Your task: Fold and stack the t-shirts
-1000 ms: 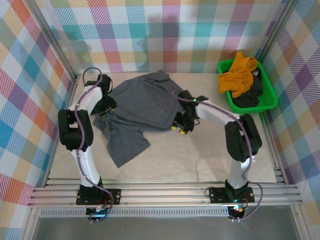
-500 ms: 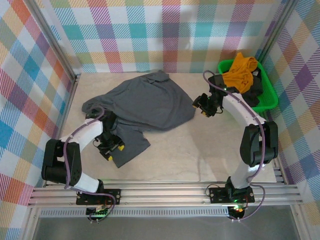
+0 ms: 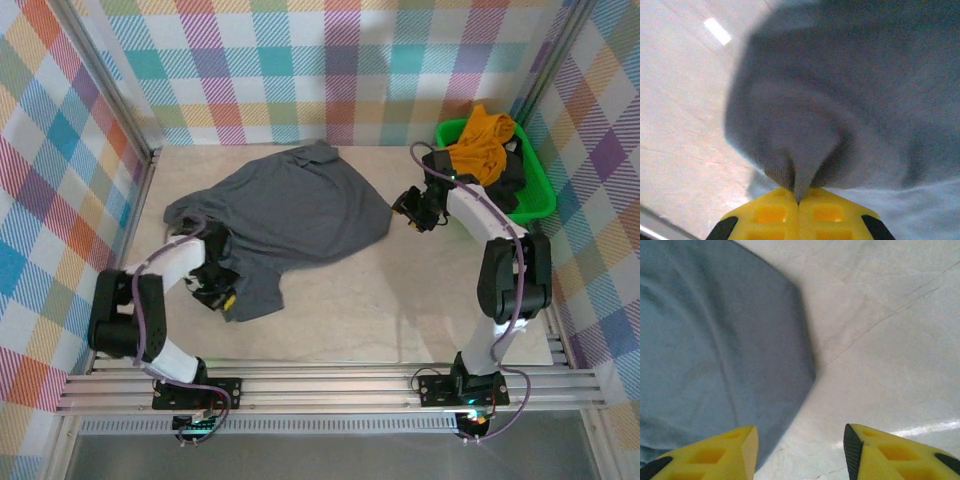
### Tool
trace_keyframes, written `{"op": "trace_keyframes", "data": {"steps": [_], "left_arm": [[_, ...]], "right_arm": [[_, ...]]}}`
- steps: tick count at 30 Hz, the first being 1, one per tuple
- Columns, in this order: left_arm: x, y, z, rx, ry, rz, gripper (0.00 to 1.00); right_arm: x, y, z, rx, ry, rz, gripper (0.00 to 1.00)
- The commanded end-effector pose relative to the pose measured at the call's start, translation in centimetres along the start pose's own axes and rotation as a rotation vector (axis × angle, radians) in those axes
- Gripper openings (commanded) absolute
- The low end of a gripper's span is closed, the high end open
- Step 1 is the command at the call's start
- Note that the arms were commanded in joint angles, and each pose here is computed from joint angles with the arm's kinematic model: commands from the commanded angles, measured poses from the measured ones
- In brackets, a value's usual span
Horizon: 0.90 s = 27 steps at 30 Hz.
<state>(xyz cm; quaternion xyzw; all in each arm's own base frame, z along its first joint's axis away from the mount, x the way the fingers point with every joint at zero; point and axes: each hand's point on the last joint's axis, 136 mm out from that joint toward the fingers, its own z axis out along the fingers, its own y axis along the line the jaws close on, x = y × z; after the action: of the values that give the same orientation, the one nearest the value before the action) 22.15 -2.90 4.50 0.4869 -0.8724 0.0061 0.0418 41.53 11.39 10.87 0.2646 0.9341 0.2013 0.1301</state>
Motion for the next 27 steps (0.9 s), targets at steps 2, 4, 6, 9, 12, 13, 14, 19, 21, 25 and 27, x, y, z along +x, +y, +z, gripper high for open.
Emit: {"op": "trace_keyframes", "data": {"steps": [2, 4, 6, 9, 12, 13, 14, 19, 21, 25, 27], "left_arm": [[-4.1, 2.8, -4.9, -0.021, -0.165, -0.056, 0.0], [-4.4, 2.6, -5.0, -0.013, -0.148, -0.054, 0.0], [-4.2, 2.3, -4.8, -0.003, -0.135, -0.063, 0.0], [-4.8, 2.4, -5.0, 0.007, -0.154, -0.093, 0.0], [-5.0, 1.9, -5.2, 0.019, -0.149, -0.09, 0.0], [-5.1, 1.8, -5.2, 0.021, -0.147, -0.086, 0.0], [-5.1, 1.7, -5.3, 0.023, -0.148, -0.085, 0.0], [-5.3, 1.3, -5.4, 0.034, -0.148, -0.085, 0.0], [-5.4, 1.2, -5.3, 0.034, -0.148, -0.081, 0.0], [-5.6, 0.8, -5.4, 0.038, -0.147, -0.08, 0.0], [-5.7, 0.5, -5.5, 0.045, -0.149, -0.08, 0.0]], "right_arm": [[0.6, -1.1, 3.5, 0.047, 0.049, -0.02, 0.45], [0.8, 0.1, 4.8, 0.025, 0.066, -0.061, 0.41], [1.1, 1.1, 5.9, 0.033, 0.082, -0.114, 0.4], [0.8, 1.0, 7.3, 0.073, 0.087, -0.15, 0.37], [0.3, 1.2, 8.4, 0.078, 0.094, -0.164, 0.32], [0.3, 1.3, 8.6, 0.076, 0.101, -0.165, 0.31], [0.2, 1.4, 8.8, 0.074, 0.103, -0.167, 0.31], [0.1, 1.5, 9.6, 0.073, 0.115, -0.167, 0.25], [0.2, 1.6, 10.0, 0.072, 0.131, -0.161, 0.2], [-0.2, 1.7, 9.6, 0.08, 0.112, -0.155, 0.02], [-0.5, 1.8, 8.7, 0.086, 0.082, -0.157, 0.0]]}}
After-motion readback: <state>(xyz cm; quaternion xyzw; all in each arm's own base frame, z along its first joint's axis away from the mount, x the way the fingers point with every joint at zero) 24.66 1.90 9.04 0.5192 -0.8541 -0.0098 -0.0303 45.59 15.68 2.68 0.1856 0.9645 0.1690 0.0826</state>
